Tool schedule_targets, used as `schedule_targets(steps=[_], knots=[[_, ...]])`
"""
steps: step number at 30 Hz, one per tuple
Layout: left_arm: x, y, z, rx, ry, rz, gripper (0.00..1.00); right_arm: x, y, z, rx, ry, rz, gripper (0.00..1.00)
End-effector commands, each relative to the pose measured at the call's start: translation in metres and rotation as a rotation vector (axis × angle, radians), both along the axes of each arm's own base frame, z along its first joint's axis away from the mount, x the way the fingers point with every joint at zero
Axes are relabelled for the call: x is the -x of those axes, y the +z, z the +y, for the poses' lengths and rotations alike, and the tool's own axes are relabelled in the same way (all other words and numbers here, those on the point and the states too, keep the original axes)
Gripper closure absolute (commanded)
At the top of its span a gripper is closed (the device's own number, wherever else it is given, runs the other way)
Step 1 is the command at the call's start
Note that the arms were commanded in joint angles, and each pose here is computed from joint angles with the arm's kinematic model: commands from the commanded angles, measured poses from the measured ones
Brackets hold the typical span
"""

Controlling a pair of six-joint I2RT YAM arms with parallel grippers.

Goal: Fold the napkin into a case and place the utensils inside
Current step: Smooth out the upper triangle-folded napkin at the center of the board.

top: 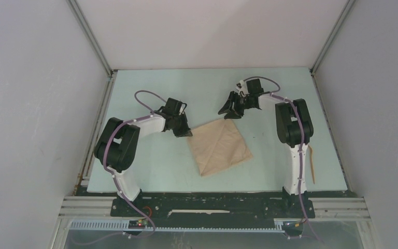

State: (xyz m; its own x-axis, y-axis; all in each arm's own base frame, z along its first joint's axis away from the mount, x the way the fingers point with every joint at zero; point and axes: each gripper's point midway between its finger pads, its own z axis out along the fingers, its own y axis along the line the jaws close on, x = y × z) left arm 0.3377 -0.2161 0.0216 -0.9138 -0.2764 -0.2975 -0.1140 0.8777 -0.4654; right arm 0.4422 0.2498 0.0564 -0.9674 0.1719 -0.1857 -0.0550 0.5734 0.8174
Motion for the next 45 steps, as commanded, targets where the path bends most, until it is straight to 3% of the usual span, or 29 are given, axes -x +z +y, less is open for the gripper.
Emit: schedule_targets(steps=[1, 4, 8, 13, 19, 23, 28, 40, 45], knots=[[-0.001, -0.011, 0.008, -0.037, 0.01, 0.001, 0.99, -0.006, -0.039, -0.035, 0.106, -0.08, 0.049, 0.4], [0.001, -0.014, 0.008, -0.039, 0.009, 0.012, 0.99, -0.011, -0.025, -0.045, 0.165, -0.091, 0.016, 0.41], [0.002, -0.015, 0.008, -0.038, 0.006, 0.017, 0.99, -0.01, 0.029, -0.052, 0.23, -0.104, -0.098, 0.4], [0.003, -0.02, 0.007, -0.036, 0.006, 0.03, 1.0, 0.041, 0.086, -0.028, 0.247, -0.036, -0.185, 0.35], [0.005, -0.023, 0.008, -0.03, 0.016, 0.029, 1.0, 0.145, 0.076, 0.061, -0.064, 0.169, -0.055, 0.32], [0.009, -0.027, 0.014, -0.046, 0.024, 0.038, 1.0, 0.176, 0.066, 0.108, -0.17, 0.26, -0.033, 0.32], [0.01, -0.034, 0.016, -0.052, 0.035, 0.053, 1.0, 0.201, 0.041, 0.13, -0.151, 0.31, 0.014, 0.33], [0.007, -0.034, 0.021, -0.057, 0.057, 0.047, 1.0, 0.251, -0.018, 0.11, -0.117, 0.356, 0.141, 0.37], [0.006, -0.034, 0.022, -0.058, 0.058, 0.043, 1.0, 0.257, -0.003, 0.098, -0.06, 0.36, 0.081, 0.37]])
